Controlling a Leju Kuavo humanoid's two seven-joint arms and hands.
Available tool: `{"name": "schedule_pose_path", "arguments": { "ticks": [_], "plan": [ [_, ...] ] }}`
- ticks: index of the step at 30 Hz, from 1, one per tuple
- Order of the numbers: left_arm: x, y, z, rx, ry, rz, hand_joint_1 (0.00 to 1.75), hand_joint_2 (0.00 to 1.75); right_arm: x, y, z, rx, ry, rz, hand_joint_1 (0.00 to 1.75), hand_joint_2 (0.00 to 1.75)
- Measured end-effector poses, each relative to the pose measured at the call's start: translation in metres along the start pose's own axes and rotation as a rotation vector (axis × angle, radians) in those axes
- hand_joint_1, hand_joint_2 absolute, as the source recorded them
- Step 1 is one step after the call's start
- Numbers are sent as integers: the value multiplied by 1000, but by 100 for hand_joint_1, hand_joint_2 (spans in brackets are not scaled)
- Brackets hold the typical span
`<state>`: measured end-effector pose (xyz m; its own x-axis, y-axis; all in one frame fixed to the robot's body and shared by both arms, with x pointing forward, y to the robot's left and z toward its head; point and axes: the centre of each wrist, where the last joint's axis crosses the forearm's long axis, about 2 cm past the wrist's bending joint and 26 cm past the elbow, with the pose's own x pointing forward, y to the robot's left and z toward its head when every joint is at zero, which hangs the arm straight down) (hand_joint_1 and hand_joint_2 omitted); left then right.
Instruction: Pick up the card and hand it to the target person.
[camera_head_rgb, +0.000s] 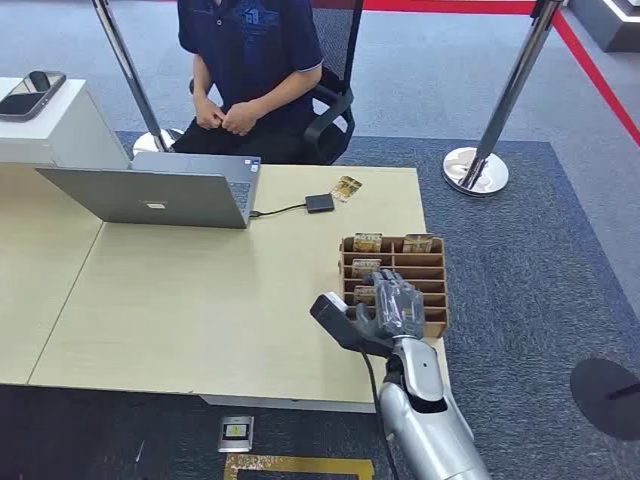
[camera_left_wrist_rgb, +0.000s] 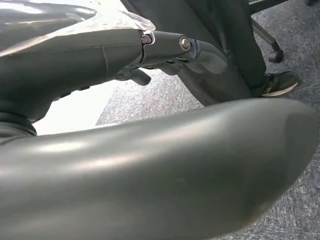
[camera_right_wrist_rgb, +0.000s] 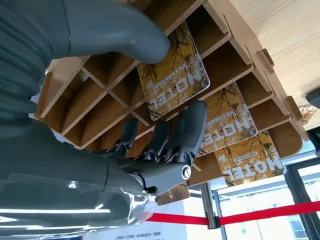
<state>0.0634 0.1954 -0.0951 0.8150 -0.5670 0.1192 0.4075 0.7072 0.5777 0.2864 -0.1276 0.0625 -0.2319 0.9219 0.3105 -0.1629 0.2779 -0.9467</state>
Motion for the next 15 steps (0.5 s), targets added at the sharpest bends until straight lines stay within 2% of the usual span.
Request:
{"name": "schedule_pose_path", "arguments": {
  "ticks": [8, 15],
  "plan": [
    [1, 0, 0, 1, -11, -13, 0, 0, -3, -1, 0, -15, 16, 13, 77, 175],
    [1, 0, 0, 1, -26, -30, 0, 0, -7, 0, 4, -12, 17, 21, 86, 175]
  ]
}}
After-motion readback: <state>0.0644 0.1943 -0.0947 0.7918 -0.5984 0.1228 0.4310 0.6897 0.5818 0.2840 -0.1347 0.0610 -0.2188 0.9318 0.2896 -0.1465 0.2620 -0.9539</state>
